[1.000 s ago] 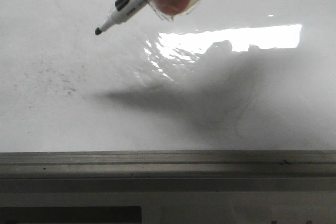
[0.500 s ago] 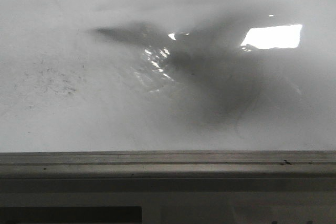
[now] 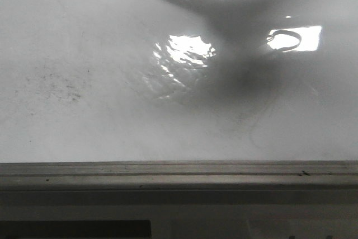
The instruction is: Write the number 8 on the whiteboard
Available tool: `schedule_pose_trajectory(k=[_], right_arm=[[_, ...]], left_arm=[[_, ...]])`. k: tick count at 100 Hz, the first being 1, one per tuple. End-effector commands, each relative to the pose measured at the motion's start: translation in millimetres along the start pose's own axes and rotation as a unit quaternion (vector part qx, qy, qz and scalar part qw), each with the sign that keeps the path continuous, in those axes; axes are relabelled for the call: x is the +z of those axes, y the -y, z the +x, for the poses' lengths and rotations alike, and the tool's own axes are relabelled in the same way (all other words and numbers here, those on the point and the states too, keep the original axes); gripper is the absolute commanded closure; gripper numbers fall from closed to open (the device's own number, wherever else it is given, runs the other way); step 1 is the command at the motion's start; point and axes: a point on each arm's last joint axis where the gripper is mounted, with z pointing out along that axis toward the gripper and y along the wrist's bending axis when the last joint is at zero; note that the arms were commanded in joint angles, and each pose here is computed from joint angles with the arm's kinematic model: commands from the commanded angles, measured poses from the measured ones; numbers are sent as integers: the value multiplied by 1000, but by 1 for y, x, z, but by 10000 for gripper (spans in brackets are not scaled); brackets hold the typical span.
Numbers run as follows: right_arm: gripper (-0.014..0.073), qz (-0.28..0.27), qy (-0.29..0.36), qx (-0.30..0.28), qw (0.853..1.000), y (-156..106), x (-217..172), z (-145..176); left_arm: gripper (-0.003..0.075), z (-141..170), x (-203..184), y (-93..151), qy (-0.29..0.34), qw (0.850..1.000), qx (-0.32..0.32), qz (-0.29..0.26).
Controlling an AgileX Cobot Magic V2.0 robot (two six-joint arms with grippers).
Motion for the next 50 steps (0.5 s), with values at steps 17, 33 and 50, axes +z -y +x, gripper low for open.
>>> schedule_pose_trajectory(k=[17,33,50], right_arm=[[646,5,-32,0,999,3,9,-1],[646,28,-75,-2,997,5,-10,7],[646,6,-115,22,993,1,-5,18]], left_arm=[[409,-16,1,-3,49,999,-11,-8],[409,-16,1,-3,49,999,-11,-8],[410,-16,1,-3,49,999,-11,-8]])
